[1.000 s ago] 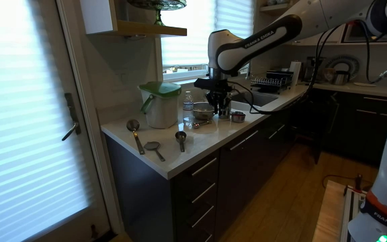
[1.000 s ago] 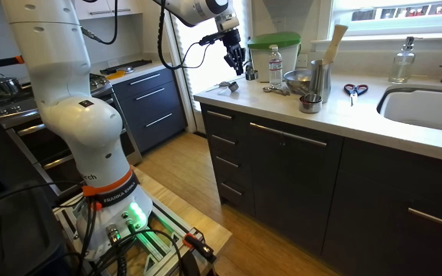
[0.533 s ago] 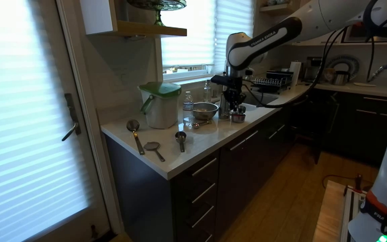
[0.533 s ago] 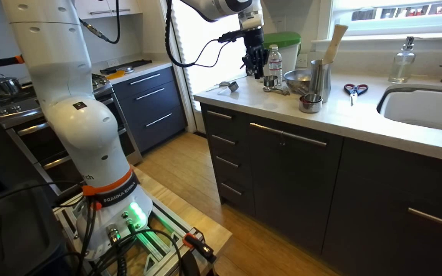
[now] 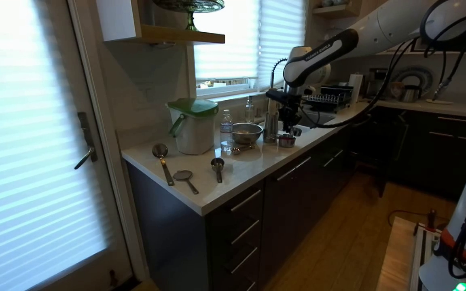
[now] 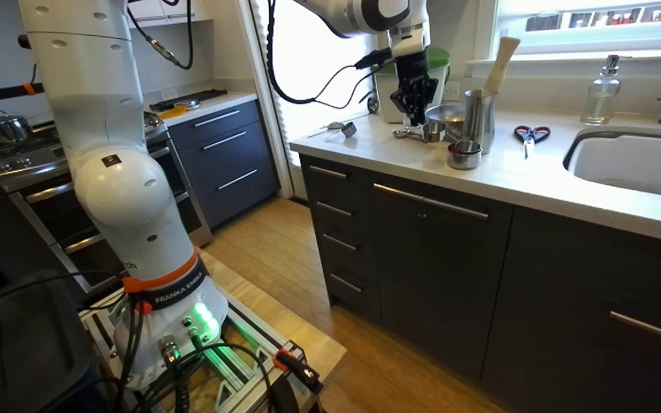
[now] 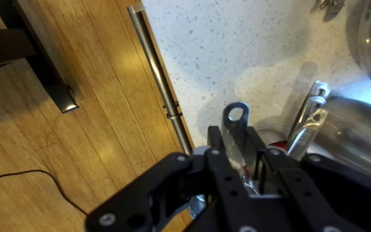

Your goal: Pick up the metallic cup near the tea strainer and put it in the metallic bowl near the cocktail shaker

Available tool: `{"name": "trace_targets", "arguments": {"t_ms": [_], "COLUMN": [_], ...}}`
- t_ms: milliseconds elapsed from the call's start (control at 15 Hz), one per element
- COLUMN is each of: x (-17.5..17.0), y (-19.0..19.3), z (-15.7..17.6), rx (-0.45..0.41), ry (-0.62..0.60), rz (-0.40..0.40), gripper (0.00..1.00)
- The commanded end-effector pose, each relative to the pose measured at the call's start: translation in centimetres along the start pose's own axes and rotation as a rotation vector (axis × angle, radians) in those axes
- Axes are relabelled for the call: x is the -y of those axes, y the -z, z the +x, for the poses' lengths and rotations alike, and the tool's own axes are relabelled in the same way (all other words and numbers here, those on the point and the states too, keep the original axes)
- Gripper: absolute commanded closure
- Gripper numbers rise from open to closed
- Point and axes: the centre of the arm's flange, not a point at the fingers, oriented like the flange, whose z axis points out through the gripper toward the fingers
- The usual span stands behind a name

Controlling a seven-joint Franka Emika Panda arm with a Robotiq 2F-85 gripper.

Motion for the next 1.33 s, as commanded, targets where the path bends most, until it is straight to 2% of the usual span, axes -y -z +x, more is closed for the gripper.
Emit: {"name": "trace_targets", "arguments": {"t_ms": [0, 333, 1067, 1267], "x": [1.9, 3.3, 5.0, 5.2], "y": [-1.5, -2.5, -4.8, -5.3], "z": [1.6, 3.0, 3.8, 3.8], "rx": [0.04, 0.032, 0.03, 0.031], "ry": [-0.04, -0.062, -0.084, -0.088], "rz": [0.059, 0.135, 0.195, 0.187], "gripper": [0.95, 0.95, 0.95, 0.95]}}
